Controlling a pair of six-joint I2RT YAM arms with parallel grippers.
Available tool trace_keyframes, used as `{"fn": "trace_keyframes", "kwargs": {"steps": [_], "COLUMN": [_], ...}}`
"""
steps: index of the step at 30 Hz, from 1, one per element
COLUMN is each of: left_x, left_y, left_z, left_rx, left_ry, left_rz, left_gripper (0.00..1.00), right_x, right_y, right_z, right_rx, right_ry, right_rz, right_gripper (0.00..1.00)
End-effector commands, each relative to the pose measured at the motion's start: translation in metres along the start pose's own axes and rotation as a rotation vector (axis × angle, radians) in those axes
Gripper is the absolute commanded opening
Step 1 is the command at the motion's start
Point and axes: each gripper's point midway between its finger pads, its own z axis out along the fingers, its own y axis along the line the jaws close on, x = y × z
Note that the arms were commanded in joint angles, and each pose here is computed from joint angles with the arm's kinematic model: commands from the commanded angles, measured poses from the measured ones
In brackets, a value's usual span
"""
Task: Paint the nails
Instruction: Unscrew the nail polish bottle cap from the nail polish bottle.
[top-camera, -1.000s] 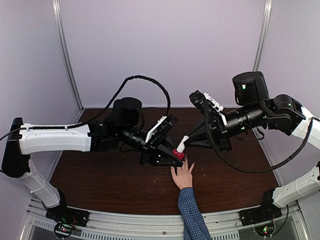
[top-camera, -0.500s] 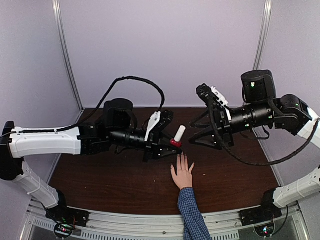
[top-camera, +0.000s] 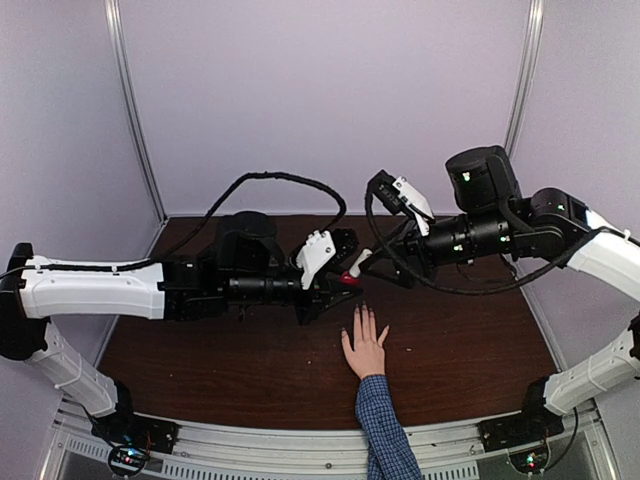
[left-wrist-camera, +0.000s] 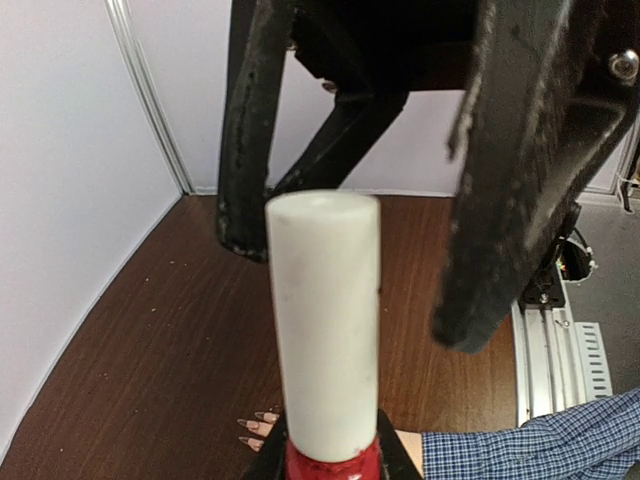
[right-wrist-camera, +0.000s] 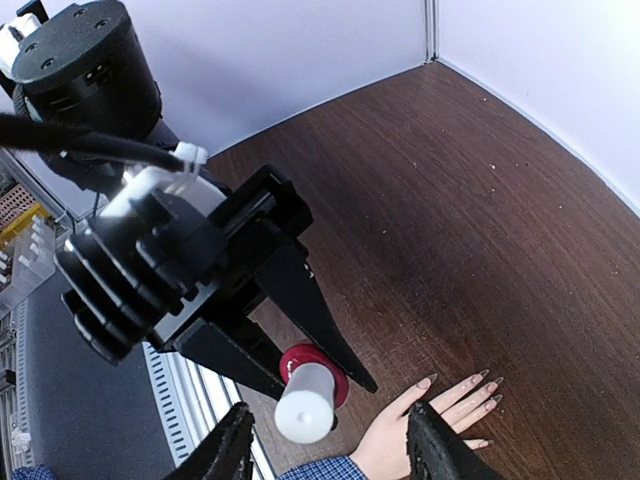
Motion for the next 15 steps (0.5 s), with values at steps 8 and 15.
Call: {"fn": "trace_keyframes", "kwargs": {"steps": [8,15], "left_x": [-0.0134,-0.0134], "left_y": [0.0142,0.0154], "left_z": [0.006,0.0054], "left_rx": [-0.111,-0.117], "left_ry": [-0.015,-0.011], "left_rz": [0.051,0.046], "left_gripper": [0.0,0.0], "right_x": [-0.013,-0.0116], "right_y": [-0.0012,0.0008], "right_z": [0.0083,0.0098], "right_rx": [-0.004,-0.017], "right_ry": [-0.04,-0.033], "right_rz": [0.065,0.056], "right_gripper": [0.33,0.16]}}
